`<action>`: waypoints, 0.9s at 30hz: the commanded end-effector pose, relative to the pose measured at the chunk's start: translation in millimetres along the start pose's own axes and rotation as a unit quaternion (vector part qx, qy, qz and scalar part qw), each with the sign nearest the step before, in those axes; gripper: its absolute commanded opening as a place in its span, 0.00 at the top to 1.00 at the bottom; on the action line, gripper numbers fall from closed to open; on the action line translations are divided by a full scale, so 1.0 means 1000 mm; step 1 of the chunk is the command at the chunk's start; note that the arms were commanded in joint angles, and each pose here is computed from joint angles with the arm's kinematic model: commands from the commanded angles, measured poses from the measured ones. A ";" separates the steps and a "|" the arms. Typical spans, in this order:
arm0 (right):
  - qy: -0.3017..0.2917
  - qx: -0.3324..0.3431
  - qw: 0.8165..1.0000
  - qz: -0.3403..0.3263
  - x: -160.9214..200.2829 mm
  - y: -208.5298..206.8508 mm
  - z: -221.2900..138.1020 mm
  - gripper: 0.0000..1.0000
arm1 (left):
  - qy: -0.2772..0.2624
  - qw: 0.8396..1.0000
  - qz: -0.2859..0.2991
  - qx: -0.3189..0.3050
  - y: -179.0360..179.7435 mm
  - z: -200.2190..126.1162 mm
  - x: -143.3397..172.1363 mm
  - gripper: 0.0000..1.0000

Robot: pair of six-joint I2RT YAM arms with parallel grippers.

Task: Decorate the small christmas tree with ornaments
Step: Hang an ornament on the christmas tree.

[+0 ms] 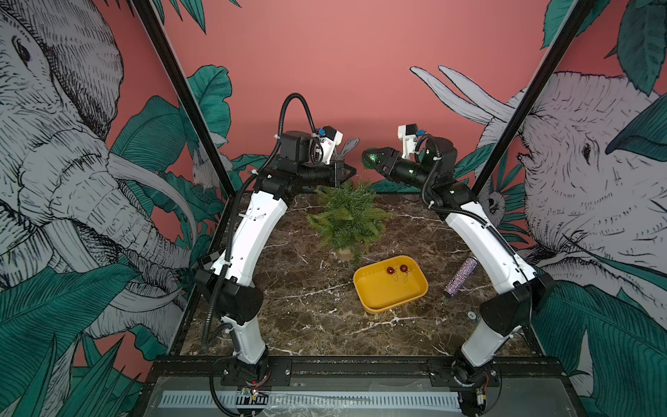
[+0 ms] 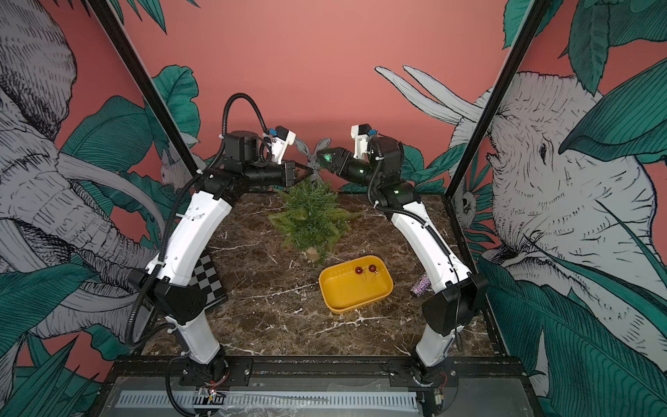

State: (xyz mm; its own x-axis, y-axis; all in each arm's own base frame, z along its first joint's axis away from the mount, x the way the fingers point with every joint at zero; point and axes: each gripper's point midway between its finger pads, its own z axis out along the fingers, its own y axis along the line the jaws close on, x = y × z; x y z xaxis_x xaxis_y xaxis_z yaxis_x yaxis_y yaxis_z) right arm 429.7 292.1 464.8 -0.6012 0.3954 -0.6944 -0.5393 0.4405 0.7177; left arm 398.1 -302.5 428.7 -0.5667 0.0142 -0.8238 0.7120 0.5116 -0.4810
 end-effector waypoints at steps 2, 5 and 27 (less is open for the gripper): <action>-0.011 0.004 1.000 -0.009 -0.007 -0.005 0.004 0.43 | 0.000 1.000 0.006 -0.007 0.000 -0.004 -0.002 1.00; -0.007 0.009 1.000 -0.005 -0.005 -0.011 0.008 0.42 | 0.003 1.000 0.005 -0.014 0.004 -0.003 0.000 1.00; -0.016 0.027 1.000 0.000 -0.005 -0.022 0.004 0.43 | 0.020 0.999 -0.010 -0.024 0.012 0.003 0.006 1.00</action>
State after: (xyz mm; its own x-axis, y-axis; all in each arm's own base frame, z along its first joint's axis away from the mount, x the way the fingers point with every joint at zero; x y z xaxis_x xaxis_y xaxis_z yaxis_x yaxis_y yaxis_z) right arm 450.4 290.7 435.7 -0.6221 0.3944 -0.6763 -0.4789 0.4917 0.7272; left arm 406.7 -302.5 417.5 -0.5939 0.0271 -0.8041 0.6852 0.5408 -0.4879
